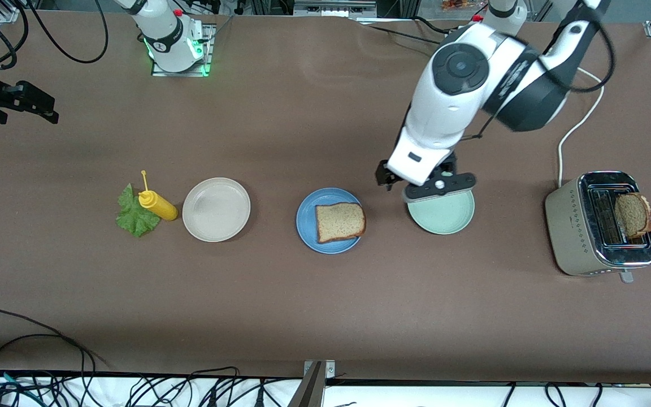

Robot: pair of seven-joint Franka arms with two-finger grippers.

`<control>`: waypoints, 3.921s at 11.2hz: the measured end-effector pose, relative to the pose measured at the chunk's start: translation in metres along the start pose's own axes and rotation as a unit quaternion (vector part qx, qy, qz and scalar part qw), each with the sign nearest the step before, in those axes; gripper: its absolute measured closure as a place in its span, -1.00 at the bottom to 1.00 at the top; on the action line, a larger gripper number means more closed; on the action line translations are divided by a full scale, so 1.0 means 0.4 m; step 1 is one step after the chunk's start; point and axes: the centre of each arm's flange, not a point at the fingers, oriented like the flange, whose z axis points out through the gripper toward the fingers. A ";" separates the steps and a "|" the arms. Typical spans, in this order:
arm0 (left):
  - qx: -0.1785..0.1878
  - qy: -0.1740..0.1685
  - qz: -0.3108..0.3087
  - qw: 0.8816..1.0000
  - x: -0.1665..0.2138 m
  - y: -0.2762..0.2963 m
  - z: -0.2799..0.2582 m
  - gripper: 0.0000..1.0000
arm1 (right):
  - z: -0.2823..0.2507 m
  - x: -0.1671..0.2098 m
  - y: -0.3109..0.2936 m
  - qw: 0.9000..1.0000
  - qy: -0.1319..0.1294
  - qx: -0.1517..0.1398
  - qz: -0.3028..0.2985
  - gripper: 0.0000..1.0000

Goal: Make sandwich in blue plate with both arms
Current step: 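Return the left arm to rest while the right gripper reaches the lettuce, then grasp the green lettuce leaf with the right gripper and lift it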

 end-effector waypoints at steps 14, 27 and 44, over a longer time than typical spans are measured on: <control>0.004 -0.058 0.087 0.994 0.065 -0.651 -0.307 -1.00 | 0.364 0.168 0.121 0.997 -0.069 -0.003 0.034 -1.00; 0.006 -0.063 0.094 0.994 0.021 -0.716 -0.281 -1.00 | 0.987 0.176 0.167 0.997 -0.059 -0.011 0.043 -1.00; 0.002 -0.052 0.112 0.992 0.031 -0.724 -0.285 -1.00 | 0.991 0.257 0.088 0.995 0.030 -0.002 0.093 0.80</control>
